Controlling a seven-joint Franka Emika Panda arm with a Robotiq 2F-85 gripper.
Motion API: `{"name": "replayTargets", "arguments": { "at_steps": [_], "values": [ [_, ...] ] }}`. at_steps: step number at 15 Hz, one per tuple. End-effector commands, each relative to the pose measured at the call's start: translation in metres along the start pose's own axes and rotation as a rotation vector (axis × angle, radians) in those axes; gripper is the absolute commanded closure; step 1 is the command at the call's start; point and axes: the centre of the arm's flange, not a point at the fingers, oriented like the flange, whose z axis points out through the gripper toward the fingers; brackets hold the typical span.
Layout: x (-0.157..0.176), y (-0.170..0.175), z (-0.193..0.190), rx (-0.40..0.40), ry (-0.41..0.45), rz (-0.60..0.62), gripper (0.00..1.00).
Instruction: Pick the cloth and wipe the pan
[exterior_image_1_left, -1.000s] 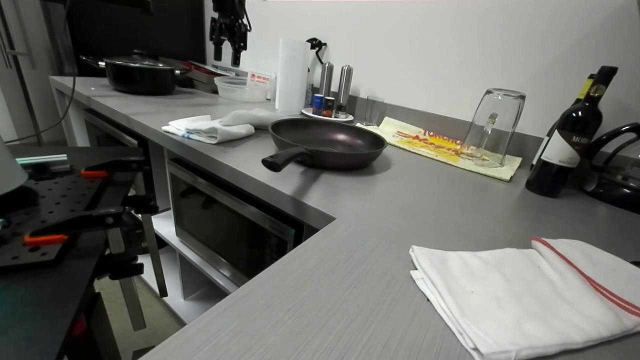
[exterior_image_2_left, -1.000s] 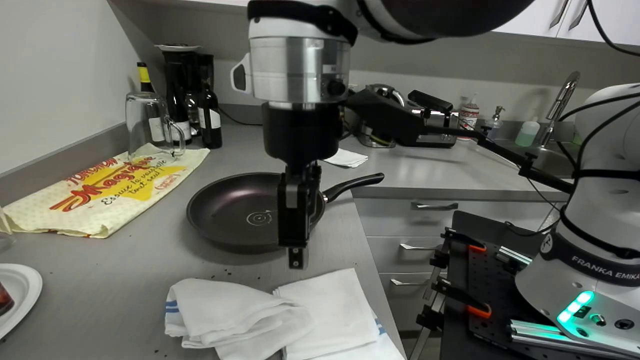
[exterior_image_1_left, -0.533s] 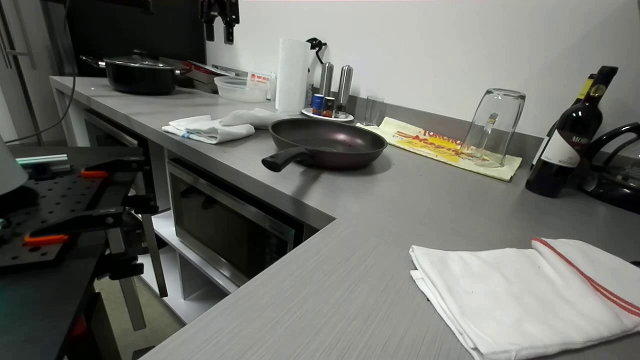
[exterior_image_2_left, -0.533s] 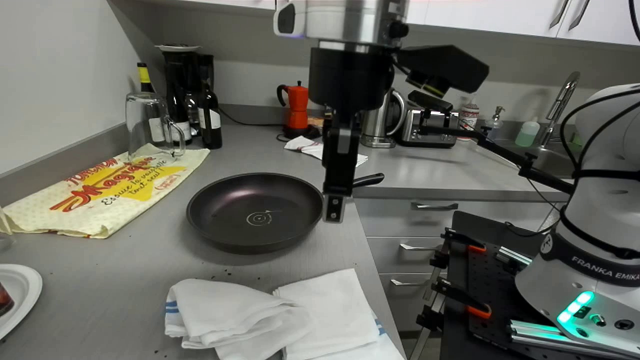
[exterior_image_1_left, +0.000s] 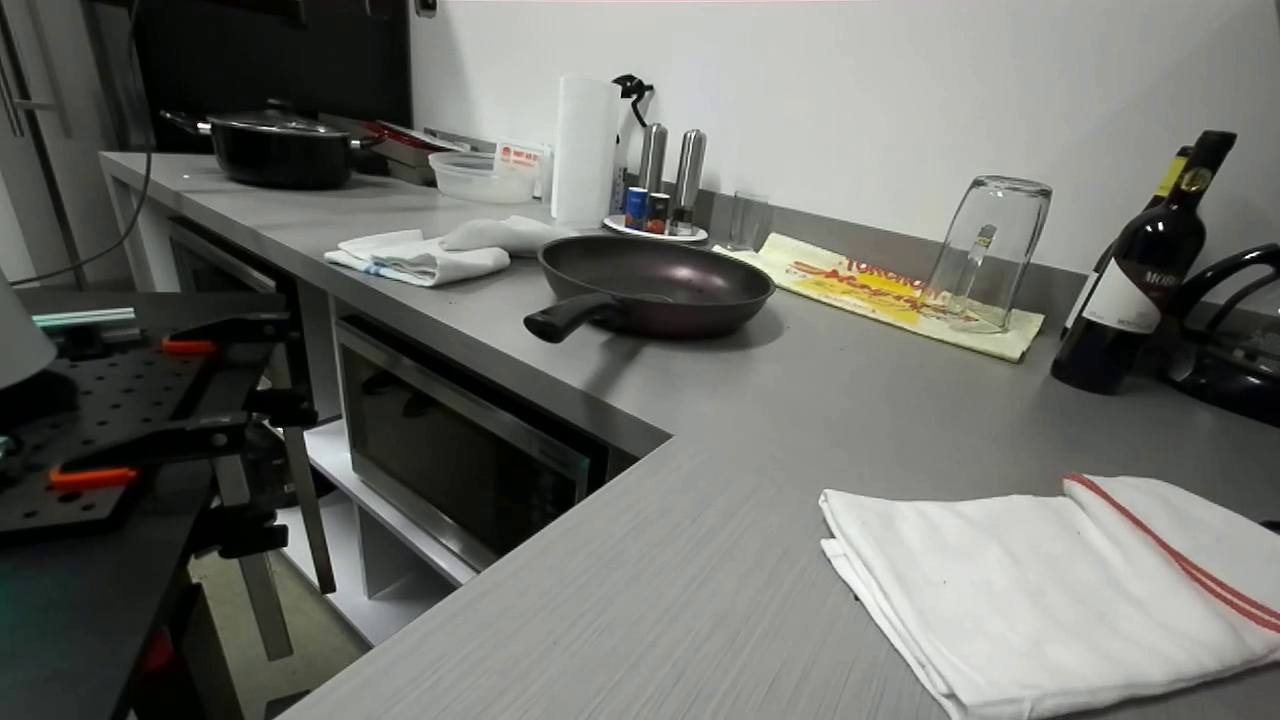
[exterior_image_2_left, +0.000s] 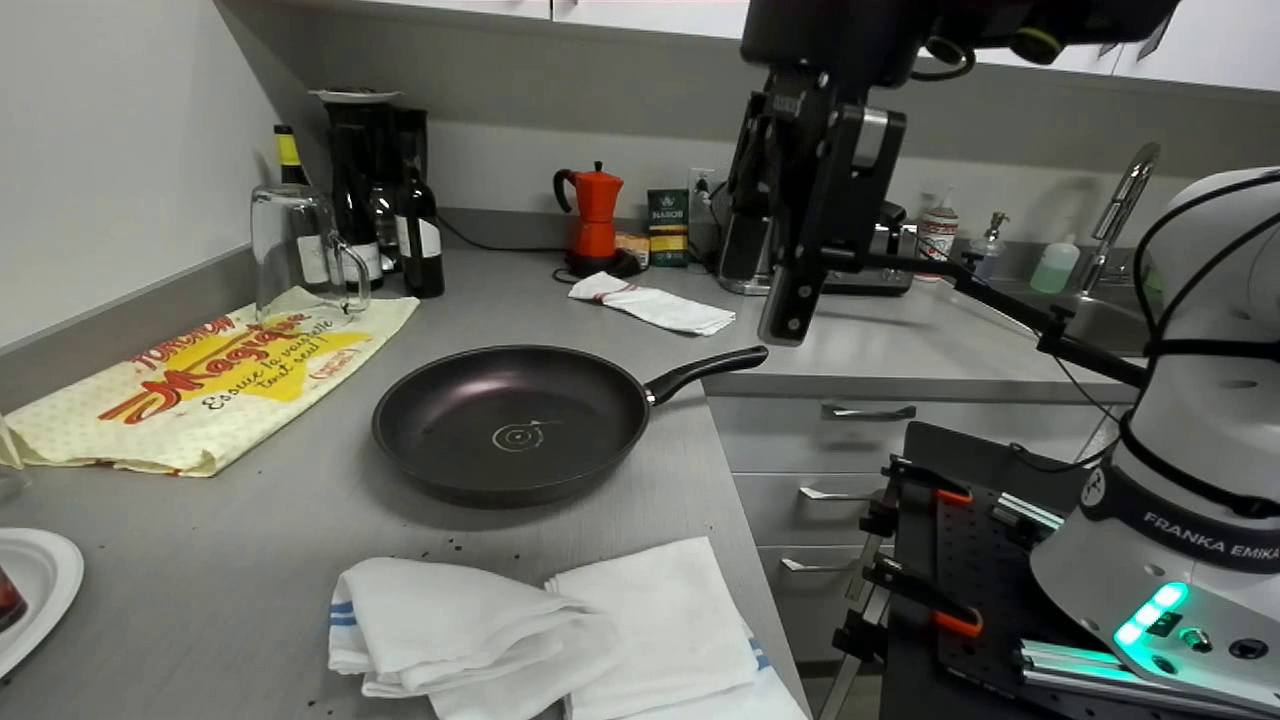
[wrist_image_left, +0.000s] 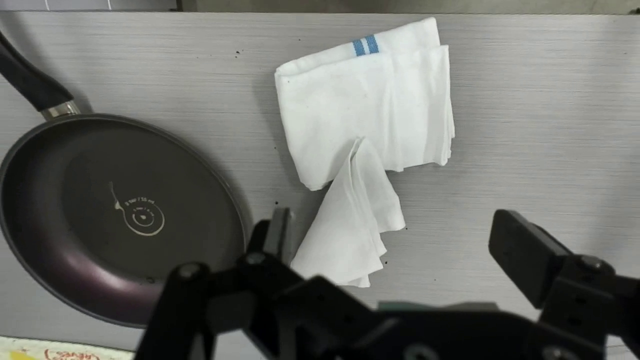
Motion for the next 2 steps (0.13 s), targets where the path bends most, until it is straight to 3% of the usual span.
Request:
{"name": "replayTargets", "arguments": {
  "at_steps": [1,2],
  "values": [
    [-0.0002,0.0000,-0.0010,-0.001,0.002,0.000,0.00],
    [0.0000,0.0005,0.0000,0.000,0.000,0.001,0.00]
  ]
}}
